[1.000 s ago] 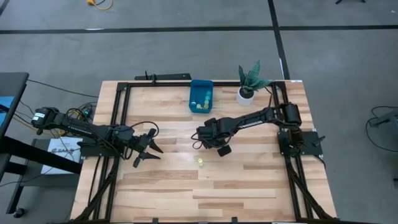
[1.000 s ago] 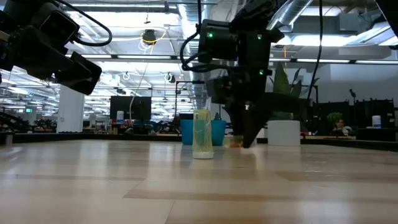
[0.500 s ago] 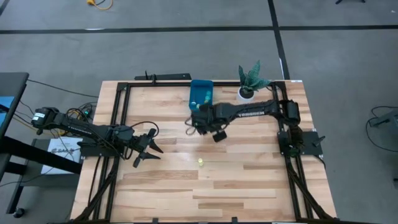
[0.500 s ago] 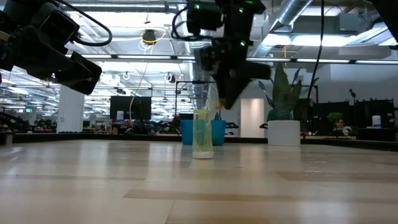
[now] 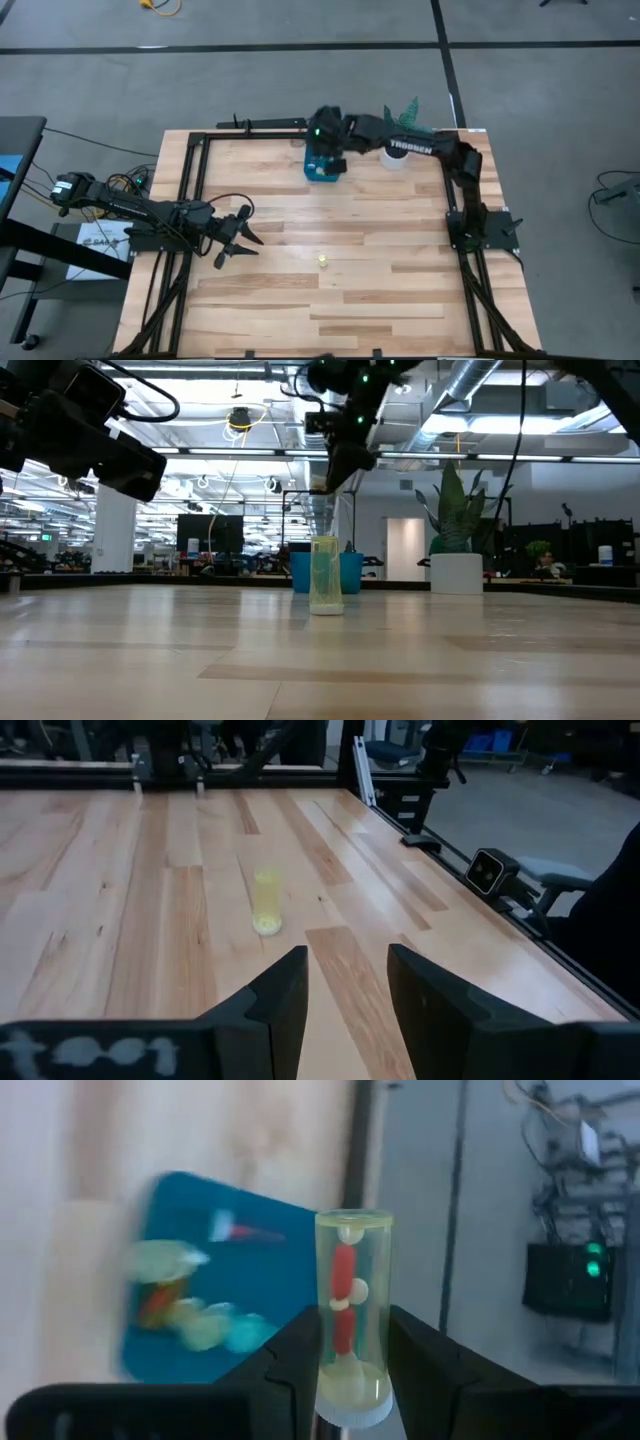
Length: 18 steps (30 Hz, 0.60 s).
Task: Pick and place pill bottles into a basket
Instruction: Put the top yellow pill bottle into the blue container
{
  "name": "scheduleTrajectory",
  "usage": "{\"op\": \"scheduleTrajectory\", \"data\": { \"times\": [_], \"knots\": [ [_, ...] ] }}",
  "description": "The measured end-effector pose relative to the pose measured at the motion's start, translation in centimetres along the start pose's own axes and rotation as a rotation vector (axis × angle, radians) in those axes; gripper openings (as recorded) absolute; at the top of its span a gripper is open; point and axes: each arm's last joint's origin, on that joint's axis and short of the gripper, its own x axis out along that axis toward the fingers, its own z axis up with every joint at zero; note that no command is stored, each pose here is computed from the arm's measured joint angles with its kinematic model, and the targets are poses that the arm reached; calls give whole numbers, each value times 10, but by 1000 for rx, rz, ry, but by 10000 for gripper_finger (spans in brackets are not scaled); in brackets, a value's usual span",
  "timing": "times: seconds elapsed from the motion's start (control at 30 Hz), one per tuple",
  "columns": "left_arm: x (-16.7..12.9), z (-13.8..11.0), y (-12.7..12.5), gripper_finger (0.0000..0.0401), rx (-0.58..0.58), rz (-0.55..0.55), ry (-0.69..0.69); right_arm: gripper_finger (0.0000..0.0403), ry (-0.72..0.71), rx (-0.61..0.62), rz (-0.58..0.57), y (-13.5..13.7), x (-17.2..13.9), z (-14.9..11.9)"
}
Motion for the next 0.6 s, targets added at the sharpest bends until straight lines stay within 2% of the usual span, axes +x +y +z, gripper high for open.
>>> {"op": "scheduleTrajectory", "data": {
  "times": [0.07, 0.33, 0.6],
  "knots": [
    [0, 0, 0, 128, 10, 12, -3, 98, -7, 63, -9, -13, 9, -8],
    [0, 0, 2, 128, 31, 59, -5, 98, -164, 349, 148, -44, 28, -38],
    [0, 1, 2, 128, 56, 72, -14, 98, -228, 447, 218, -54, 32, -47]
  ]
}}
